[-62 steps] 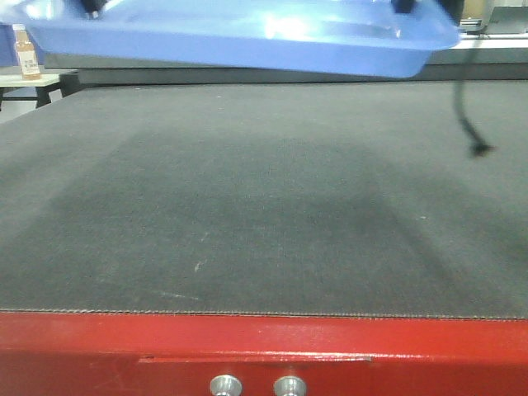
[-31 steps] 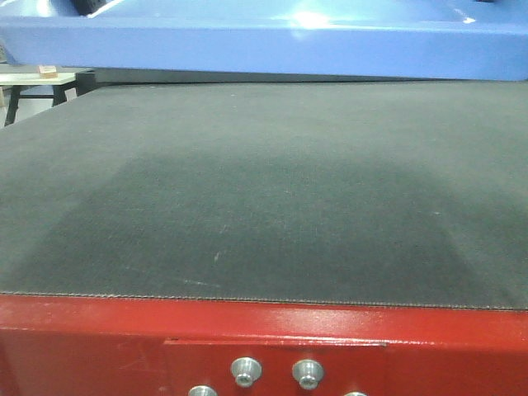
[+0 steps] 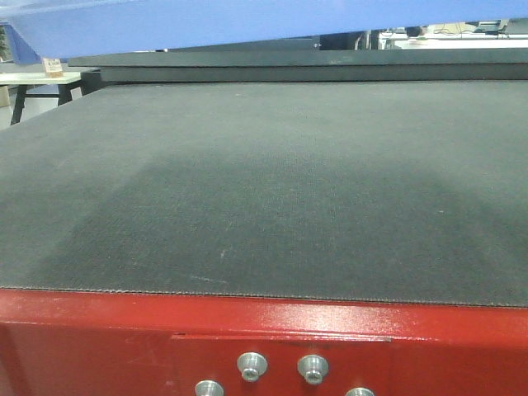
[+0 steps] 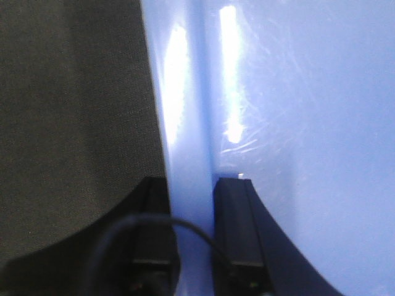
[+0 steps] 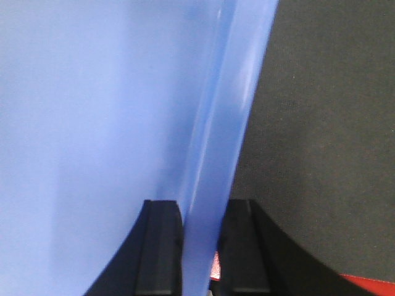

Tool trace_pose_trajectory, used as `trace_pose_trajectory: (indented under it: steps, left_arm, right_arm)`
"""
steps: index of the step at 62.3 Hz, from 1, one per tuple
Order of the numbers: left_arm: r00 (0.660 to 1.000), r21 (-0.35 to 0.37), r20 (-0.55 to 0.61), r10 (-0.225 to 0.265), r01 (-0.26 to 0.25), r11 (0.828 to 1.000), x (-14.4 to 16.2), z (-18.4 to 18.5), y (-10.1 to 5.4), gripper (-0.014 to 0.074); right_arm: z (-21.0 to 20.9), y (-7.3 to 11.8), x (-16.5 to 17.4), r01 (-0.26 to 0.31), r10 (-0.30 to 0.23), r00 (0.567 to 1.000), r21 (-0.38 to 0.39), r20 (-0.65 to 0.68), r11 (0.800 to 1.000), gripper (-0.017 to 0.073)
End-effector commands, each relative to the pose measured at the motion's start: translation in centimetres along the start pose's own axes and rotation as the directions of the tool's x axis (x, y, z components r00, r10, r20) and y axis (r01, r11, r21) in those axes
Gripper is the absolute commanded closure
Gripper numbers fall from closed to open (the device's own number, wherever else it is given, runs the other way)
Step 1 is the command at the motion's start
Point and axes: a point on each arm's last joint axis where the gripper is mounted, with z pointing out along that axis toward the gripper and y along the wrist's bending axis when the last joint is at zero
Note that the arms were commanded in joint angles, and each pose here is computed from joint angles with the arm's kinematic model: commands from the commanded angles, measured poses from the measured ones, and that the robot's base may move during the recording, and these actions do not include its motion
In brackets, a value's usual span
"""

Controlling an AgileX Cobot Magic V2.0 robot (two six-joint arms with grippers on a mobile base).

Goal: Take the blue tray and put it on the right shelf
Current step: 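Hold the tray raised with both grippers while backing from the table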

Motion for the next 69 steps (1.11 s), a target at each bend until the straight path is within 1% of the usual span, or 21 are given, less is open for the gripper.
trace_pose_trajectory:
  steps: [1, 11, 17, 25, 36, 47, 69]
  left_arm:
    - [0.995, -0.043, -0.067, 0.076, -0.079, 0.996, 1.1, -2.2, 0.0, 0.0639]
    - [0.997, -0.04, -0.04, 0.072, -0.074, 0.996, 0.8, -2.9, -0.1, 0.0639]
    - [0.998, -0.036, -0.008, 0.055, -0.055, 0.998, 0.4, -3.7, -0.3, 0.0639]
    - [0.998, -0.033, 0.019, 0.058, -0.057, 0.998, 0.1, -4.4, -0.4, 0.064]
    - [0.998, -0.033, 0.019, 0.058, -0.057, 0.998, 0.1, -4.4, -0.4, 0.0642]
    - [0.998, -0.017, 0.018, 0.054, -0.054, 0.998, 0.1, -4.4, -0.6, 0.0642]
    - [0.998, -0.017, 0.02, 0.054, -0.054, 0.998, 0.1, -4.4, -0.6, 0.0642]
  right_arm:
    - [-1.9, -0.4, -0.8, 0.039, -0.04, 0.991, 0.008, 0.131, 0.999, 0.0503]
    - [-1.9, -0.4, -0.8, 0.039, -0.04, 0.991, 0.011, 0.124, 0.999, 0.0503]
    - [-1.9, -0.4, -0.8, 0.039, -0.04, 0.992, 0.011, 0.123, 0.999, 0.0503]
    - [-1.9, -0.4, -0.7, 0.039, -0.04, 0.992, 0.011, 0.122, 0.999, 0.0503]
    - [-1.9, -0.4, -0.8, 0.039, -0.04, 0.992, 0.011, 0.123, 0.999, 0.0503]
    - [-1.9, -0.4, -0.8, 0.039, -0.04, 0.992, 0.011, 0.123, 0.999, 0.0503]
    - [-1.8, -0.4, -0.8, 0.039, -0.039, 0.992, 0.01, 0.12, 0.999, 0.0503]
